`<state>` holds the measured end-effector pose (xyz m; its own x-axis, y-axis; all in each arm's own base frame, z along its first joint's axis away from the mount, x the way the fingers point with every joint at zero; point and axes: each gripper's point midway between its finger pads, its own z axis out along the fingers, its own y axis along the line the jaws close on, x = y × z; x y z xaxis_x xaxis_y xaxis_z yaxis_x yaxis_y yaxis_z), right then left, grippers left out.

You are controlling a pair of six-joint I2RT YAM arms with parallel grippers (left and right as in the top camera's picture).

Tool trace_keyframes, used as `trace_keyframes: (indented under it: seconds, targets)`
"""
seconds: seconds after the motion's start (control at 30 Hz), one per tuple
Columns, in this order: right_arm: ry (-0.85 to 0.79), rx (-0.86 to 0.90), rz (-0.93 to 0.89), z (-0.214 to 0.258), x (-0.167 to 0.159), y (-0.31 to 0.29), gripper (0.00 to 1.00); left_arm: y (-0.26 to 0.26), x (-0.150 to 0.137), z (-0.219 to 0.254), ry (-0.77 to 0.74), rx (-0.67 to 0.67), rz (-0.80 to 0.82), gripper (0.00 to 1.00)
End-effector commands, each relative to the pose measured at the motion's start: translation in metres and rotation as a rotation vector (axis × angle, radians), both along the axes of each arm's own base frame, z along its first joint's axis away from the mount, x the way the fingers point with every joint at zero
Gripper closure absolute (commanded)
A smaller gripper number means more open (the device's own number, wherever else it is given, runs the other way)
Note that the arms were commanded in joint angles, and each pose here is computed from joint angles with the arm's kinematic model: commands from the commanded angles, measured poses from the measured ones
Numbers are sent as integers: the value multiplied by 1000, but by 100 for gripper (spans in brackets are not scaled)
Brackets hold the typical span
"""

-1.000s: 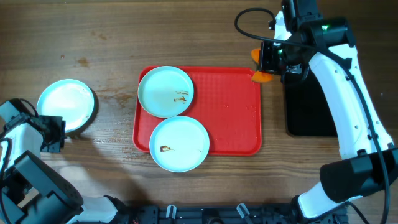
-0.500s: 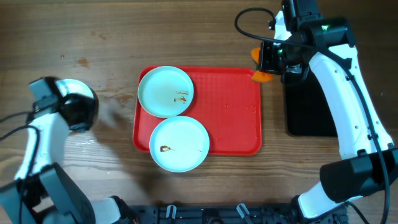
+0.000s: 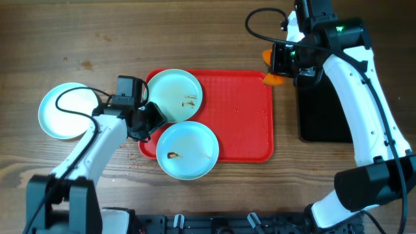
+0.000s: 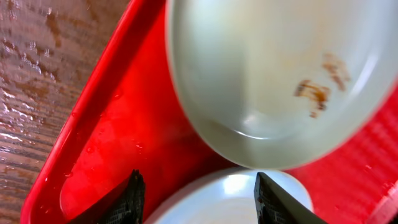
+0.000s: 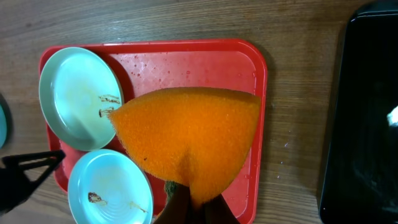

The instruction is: Clean dirty plates on tray and stack at the side

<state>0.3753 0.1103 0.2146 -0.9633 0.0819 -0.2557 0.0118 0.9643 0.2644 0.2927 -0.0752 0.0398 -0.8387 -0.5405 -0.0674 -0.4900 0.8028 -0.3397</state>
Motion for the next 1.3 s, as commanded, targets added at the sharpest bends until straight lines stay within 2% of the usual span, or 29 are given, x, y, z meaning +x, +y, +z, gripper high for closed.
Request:
trace_keyframes:
  seconds: [0.0,0.2,0.27,0.3,0.4,0.47,0.57,0.77,0.93,1.13,1.2,1.27]
  targets:
    - [-29,13,29,9,3,3,96,6,1,-26,57,20,92,45]
    - [-29,9,40,9,2,2,96,3,25,-46,31,-16,194,45]
    - [-30,9,40,9,2,2,95,2,27,-55,42,-20,204,48]
    - [-30,8,43,9,2,2,96,2,27,-60,59,-22,223,54]
    - [-30,8,43,9,2,2,96,2,26,-67,77,-27,246,82]
    - [-31,8,43,9,2,2,96,-2,25,-67,83,-48,238,96]
    - [-31,8,43,9,2,2,96,-5,27,-66,73,-56,215,96]
    - [-30,8,43,9,2,3,96,-52,46,-53,-107,-64,-85,96]
    - [-27,7,44,6,2,3,96,-90,55,-40,-215,-104,-210,96]
    - [55,-8,30,-37,-7,0,96,-96,52,-40,-215,-111,-228,96]
    - [100,-29,-27,-54,-11,-6,96,-100,50,-39,-218,-126,-257,96]
    - [132,-120,-157,-68,-13,-26,96,-100,50,-39,-218,-126,-259,96]
